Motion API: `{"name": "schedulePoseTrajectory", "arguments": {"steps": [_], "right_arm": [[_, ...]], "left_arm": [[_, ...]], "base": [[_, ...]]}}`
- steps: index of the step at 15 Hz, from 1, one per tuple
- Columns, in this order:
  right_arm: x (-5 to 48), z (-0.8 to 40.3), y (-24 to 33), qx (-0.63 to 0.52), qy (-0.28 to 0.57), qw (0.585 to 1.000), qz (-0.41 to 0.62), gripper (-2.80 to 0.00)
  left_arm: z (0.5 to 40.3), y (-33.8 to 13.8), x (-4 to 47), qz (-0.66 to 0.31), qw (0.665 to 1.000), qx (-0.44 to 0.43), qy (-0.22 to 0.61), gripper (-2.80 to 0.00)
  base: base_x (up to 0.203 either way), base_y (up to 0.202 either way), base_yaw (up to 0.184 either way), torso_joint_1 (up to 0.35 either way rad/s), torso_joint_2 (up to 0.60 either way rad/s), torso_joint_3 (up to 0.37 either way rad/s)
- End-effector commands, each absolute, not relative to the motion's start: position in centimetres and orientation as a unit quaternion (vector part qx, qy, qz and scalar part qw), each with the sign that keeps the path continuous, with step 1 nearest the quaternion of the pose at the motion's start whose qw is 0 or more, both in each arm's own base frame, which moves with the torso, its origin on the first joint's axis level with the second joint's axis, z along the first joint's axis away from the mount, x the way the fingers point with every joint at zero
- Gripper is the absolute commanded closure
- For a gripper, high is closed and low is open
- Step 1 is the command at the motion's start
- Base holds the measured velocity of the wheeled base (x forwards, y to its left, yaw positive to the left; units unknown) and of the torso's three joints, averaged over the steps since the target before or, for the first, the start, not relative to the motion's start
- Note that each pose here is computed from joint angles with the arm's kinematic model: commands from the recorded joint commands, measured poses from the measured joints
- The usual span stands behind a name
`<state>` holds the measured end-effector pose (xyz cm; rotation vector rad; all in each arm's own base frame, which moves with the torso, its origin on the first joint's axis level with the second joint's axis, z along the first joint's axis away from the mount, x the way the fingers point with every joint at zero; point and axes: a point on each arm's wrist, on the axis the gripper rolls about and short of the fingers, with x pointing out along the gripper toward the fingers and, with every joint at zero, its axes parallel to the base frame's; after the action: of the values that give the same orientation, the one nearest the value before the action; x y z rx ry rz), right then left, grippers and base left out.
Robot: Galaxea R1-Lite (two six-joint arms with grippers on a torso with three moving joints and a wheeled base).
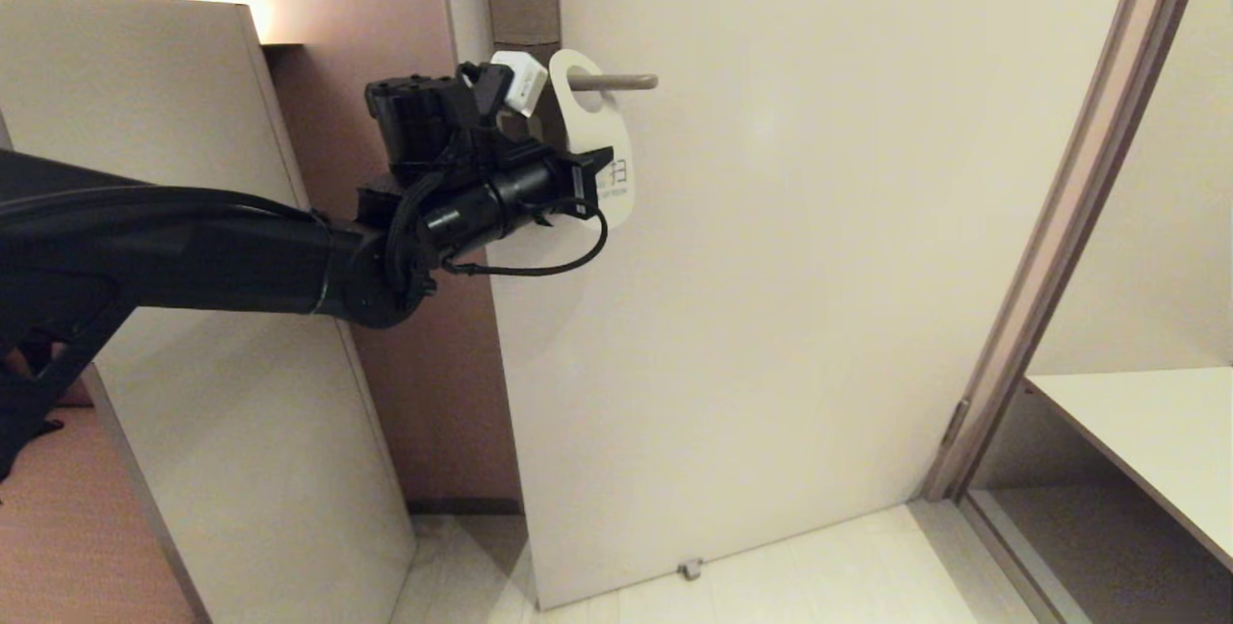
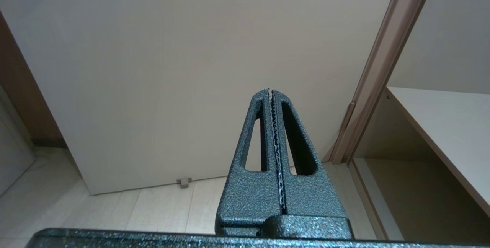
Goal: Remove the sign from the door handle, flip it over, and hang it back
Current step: Take down the sign
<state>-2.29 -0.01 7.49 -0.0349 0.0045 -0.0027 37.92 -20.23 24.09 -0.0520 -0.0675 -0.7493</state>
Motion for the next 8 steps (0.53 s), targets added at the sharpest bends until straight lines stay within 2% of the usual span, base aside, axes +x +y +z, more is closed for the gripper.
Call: {"name": "schedulePoseTrajectory", "arguments": {"steps": [1, 8], "right_arm": [[-2.3, 7.5, 0.0, -0.018, 0.003, 1.000, -0.001, 0.00], [-2.3, 7.5, 0.0, -0.018, 0.002, 1.000, -0.001, 0.00]], "left_arm": [[24.4, -20.3, 37.4, -0.370, 0.928, -0.026, -0.036, 0.00], [24.1, -21.5, 36.8, -0.362, 0.931, -0.025, -0.032, 0.00]], "base": [[0.000, 0.000, 0.000, 0.000, 0.00, 0.000], [0.000, 0.000, 0.000, 0.000, 0.00, 0.000]]}}
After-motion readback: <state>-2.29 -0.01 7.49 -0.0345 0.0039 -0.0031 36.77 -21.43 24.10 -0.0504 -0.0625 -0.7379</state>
